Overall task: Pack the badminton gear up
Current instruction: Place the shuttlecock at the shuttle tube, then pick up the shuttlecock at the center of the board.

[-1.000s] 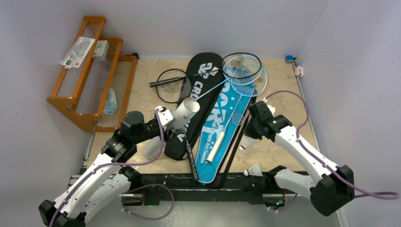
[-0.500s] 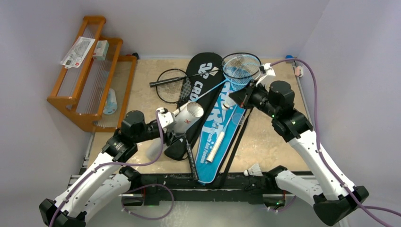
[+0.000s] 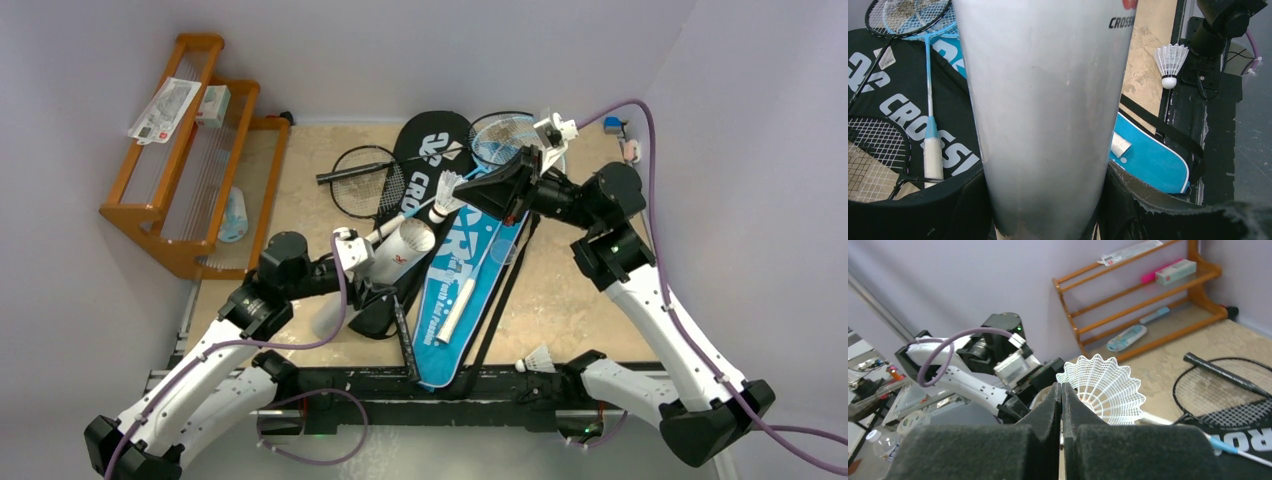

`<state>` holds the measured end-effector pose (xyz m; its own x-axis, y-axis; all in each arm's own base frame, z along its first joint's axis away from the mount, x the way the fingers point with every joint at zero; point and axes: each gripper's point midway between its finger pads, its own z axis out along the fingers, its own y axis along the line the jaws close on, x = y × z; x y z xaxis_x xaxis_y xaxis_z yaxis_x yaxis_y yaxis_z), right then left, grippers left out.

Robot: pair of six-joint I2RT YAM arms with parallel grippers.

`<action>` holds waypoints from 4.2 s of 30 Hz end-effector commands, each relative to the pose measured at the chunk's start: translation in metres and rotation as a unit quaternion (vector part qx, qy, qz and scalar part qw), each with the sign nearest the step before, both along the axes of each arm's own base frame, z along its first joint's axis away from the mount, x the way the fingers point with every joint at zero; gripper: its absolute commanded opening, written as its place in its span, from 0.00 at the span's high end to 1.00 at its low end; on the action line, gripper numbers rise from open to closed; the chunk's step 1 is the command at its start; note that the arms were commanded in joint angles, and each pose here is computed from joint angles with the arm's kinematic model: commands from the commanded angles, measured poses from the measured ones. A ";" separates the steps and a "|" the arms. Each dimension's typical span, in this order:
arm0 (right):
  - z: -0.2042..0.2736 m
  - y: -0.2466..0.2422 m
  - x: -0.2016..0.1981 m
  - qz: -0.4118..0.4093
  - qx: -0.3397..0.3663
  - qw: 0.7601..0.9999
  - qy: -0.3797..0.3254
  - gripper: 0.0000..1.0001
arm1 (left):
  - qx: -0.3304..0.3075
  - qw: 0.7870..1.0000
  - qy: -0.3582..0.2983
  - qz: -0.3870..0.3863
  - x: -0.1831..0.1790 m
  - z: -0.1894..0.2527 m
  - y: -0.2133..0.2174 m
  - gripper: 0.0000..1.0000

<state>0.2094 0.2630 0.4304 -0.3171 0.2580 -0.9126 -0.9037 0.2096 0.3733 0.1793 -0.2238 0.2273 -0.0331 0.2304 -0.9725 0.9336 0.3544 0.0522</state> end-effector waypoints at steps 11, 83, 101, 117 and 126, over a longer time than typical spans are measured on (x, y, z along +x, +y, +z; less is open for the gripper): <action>0.008 0.042 -0.044 0.121 0.001 0.991 -0.060 1.00 | -0.011 1.000 -0.009 0.006 0.007 0.007 -0.002 0.56; -0.117 0.091 -0.044 0.192 -0.175 0.954 0.151 0.21 | 0.007 0.999 -0.001 0.032 0.015 -0.003 0.003 0.55; -0.185 -0.037 0.045 -0.204 -0.264 0.904 0.269 0.15 | 0.012 0.998 -0.008 0.058 0.020 -0.002 0.009 0.55; -0.317 -0.183 -0.066 -0.481 -0.402 0.566 0.535 0.06 | 0.008 0.998 -0.013 0.062 0.020 0.002 0.011 0.55; -0.354 -0.179 -0.094 -0.444 -0.412 0.549 0.576 0.07 | 0.007 0.998 -0.019 0.066 0.019 0.004 0.013 0.56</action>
